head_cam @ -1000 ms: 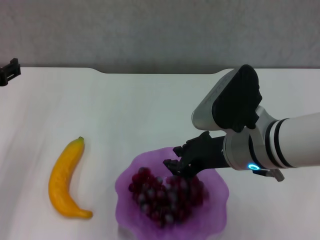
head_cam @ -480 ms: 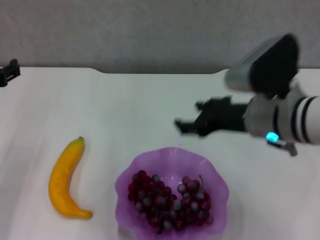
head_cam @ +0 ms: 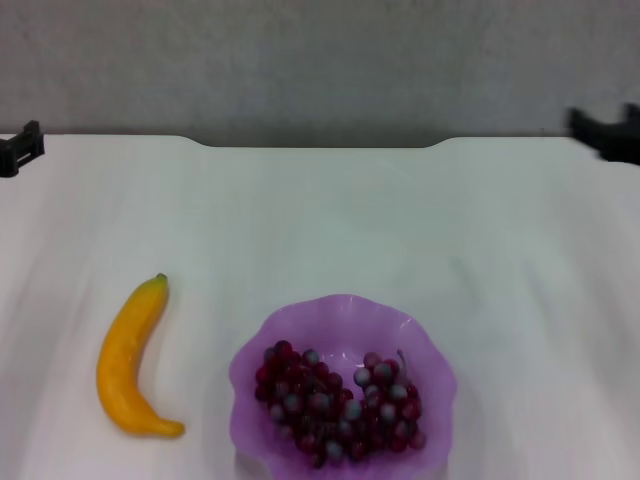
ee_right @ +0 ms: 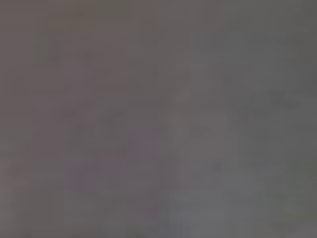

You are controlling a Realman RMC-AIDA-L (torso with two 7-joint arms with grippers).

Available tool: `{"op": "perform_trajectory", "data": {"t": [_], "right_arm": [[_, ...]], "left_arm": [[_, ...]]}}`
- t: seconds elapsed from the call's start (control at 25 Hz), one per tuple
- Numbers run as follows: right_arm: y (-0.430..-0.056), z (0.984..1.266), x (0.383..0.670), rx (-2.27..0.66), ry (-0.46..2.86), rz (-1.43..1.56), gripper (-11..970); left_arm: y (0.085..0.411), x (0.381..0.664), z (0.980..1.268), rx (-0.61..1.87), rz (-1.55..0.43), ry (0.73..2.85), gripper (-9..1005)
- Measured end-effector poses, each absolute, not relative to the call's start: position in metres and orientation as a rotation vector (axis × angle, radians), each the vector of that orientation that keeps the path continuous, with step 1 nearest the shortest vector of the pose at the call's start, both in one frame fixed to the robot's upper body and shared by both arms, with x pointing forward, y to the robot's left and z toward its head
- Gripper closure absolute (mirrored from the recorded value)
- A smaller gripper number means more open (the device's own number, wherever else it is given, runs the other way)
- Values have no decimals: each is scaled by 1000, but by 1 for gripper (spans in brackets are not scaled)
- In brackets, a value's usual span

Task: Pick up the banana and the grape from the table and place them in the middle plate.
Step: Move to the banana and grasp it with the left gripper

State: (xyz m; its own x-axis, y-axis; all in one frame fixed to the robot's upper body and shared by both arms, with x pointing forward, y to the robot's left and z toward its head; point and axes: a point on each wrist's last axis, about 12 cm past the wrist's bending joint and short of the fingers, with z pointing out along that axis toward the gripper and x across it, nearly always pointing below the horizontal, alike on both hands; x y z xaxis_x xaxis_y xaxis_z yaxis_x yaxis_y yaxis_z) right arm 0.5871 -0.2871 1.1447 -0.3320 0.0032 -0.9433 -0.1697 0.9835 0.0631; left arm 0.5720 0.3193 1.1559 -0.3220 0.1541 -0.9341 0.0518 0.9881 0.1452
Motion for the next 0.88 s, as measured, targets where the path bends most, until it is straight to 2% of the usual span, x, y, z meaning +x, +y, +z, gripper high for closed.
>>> {"op": "perform_trajectory", "data": {"t": [0.16, 0.32, 0.6, 0.88], "right_arm": [[-326, 1132, 571, 54, 1853, 80, 227], [-349, 1115, 557, 161, 1838, 13, 227], [-365, 1083, 543, 220, 1920, -36, 227], [-365, 1083, 543, 224, 1920, -33, 228]], "left_arm": [[321, 571, 1155, 145, 109, 1897, 150], [319, 571, 1155, 159, 111, 1897, 151], [313, 570, 1155, 197, 99, 1951, 152], [296, 561, 1175, 264, 26, 2151, 154]]}}
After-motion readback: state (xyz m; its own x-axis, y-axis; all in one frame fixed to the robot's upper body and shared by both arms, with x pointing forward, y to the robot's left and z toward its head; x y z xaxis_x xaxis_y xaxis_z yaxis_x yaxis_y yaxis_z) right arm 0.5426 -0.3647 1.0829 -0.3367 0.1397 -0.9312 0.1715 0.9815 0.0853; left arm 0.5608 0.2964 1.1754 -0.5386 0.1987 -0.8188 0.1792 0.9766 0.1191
